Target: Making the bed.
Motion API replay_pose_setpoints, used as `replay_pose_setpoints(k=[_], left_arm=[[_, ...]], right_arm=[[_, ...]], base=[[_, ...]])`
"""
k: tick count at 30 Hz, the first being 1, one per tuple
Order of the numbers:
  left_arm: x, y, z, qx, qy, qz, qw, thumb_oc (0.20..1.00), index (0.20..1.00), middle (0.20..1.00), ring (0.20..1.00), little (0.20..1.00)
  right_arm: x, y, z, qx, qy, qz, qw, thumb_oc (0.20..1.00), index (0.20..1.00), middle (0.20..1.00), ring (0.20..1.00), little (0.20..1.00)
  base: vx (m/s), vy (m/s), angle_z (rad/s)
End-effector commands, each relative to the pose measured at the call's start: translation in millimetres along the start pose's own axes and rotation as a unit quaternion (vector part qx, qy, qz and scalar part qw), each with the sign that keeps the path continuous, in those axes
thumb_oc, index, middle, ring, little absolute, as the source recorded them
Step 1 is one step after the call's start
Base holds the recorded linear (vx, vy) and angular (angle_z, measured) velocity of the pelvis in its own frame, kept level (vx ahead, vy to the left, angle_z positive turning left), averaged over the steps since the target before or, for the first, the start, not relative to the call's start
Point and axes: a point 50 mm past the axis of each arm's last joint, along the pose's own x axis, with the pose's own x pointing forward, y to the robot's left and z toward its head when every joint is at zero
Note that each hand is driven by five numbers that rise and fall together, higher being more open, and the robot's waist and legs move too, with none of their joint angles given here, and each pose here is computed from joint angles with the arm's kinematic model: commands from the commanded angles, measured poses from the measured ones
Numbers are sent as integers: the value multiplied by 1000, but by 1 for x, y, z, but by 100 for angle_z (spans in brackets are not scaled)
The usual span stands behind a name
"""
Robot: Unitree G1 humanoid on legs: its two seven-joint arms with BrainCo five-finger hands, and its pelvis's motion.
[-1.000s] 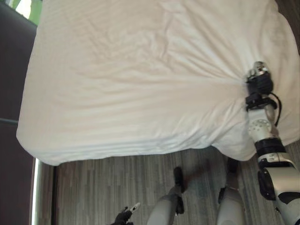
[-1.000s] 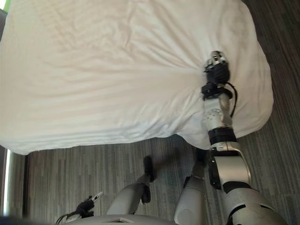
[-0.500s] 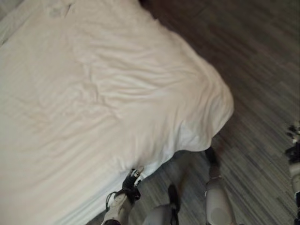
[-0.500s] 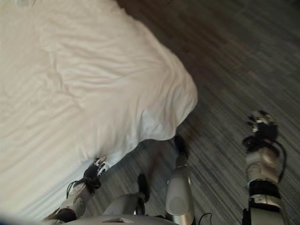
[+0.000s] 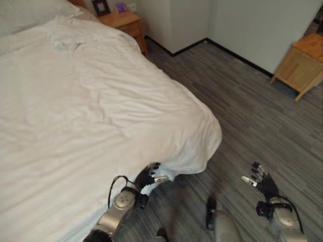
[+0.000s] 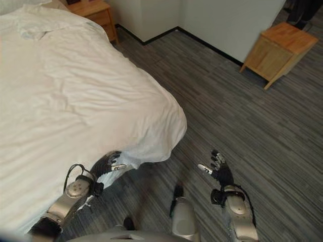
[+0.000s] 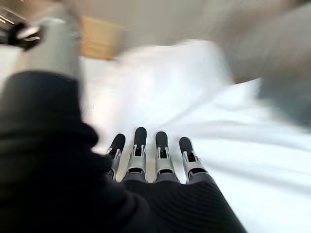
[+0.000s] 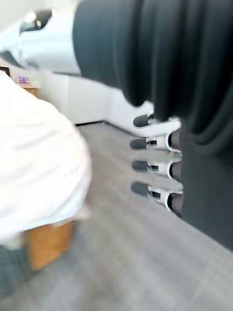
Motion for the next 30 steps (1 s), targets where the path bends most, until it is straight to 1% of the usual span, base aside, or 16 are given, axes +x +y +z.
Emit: replay_pose_setpoints(k=[1, 3, 4, 6, 8, 10, 12, 15, 17, 18, 20, 21, 22, 23, 25, 30], left_arm=[[25, 12, -6, -1, -2, 28, 1000, 1000, 1000, 1000, 1000, 1000], [30, 7, -5, -11, -3, 9, 1000, 1000, 1000, 1000, 1000, 1000], [32, 1, -12, -29, 12, 6, 999, 1000, 1000, 1000, 1000, 1000], [36, -8, -19, -50, 27, -8, 998, 1000, 1000, 1000, 1000, 1000], [39, -15, -22, -66, 33, -16, 997, 1000, 1000, 1000, 1000, 1000], [45, -34, -26, -96, 45, -39, 994, 1000, 1000, 1000, 1000, 1000], [48, -39, -24, -108, 40, -33, 993, 1000, 1000, 1000, 1000, 1000], [49, -35, -21, -92, 33, -18, 995, 1000, 1000, 1000, 1000, 1000], [48, -26, -16, -44, 20, 6, 999, 1000, 1000, 1000, 1000, 1000], [47, -17, -14, 6, 16, 32, 999, 1000, 1000, 1000, 1000, 1000], [43, -10, -15, 28, 16, 59, 998, 1000, 1000, 1000, 1000, 1000], [42, -2, -19, 44, 26, 97, 994, 1000, 1000, 1000, 1000, 1000], [41, 3, -23, 49, 36, 119, 991, 1000, 1000, 1000, 1000, 1000], [41, 2, -24, 48, 37, 119, 991, 1000, 1000, 1000, 1000, 1000], [40, 13, -29, 53, 51, 163, 984, 1000, 1000, 1000, 1000, 1000], [27, 25, -36, 44, 68, 204, 976, 1000, 1000, 1000, 1000, 1000]], right_arm=[[8, -12, 39, -96, -82, -4, 992, 1000, 1000, 1000, 1000, 1000], [5, -14, 45, -117, -92, 3, 989, 1000, 1000, 1000, 1000, 1000], [4, -18, 51, -143, -98, 4, 985, 1000, 1000, 1000, 1000, 1000], [3, -23, 57, -161, -105, 1, 981, 1000, 1000, 1000, 1000, 1000], [3, -26, 57, -164, -103, -3, 981, 1000, 1000, 1000, 1000, 1000], [4, -31, 60, -174, -102, -7, 979, 1000, 1000, 1000, 1000, 1000], [9, -29, 67, -186, -113, 0, 976, 1000, 1000, 1000, 1000, 1000], [10, -27, 67, -186, -114, 6, 976, 1000, 1000, 1000, 1000, 1000], [7, -26, 67, -189, -118, 7, 975, 1000, 1000, 1000, 1000, 1000], [6, -26, 69, -191, -126, 2, 973, 1000, 1000, 1000, 1000, 1000], [6, -25, 69, -190, -131, -2, 973, 1000, 1000, 1000, 1000, 1000], [6, -23, 70, -185, -136, 0, 973, 1000, 1000, 1000, 1000, 1000], [6, -22, 69, -188, -137, 2, 973, 1000, 1000, 1000, 1000, 1000], [6, -22, 69, -189, -136, 2, 973, 1000, 1000, 1000, 1000, 1000], [8, -25, 70, -195, -132, -2, 972, 1000, 1000, 1000, 1000, 1000], [13, -21, 67, -205, -119, 5, 972, 1000, 1000, 1000, 1000, 1000]], base=[[28, -243, -156], [123, -373, -159], [201, -368, -143], [186, -351, -148], [104, -249, -111], [125, -335, -70], [105, -295, -77], [62, -119, -145], [161, -91, -83], [260, -67, -63], [426, 8, -23], [658, 85, -31], [555, 78, -47], [521, 56, -58], [476, 53, -37], [496, 96, -7]])
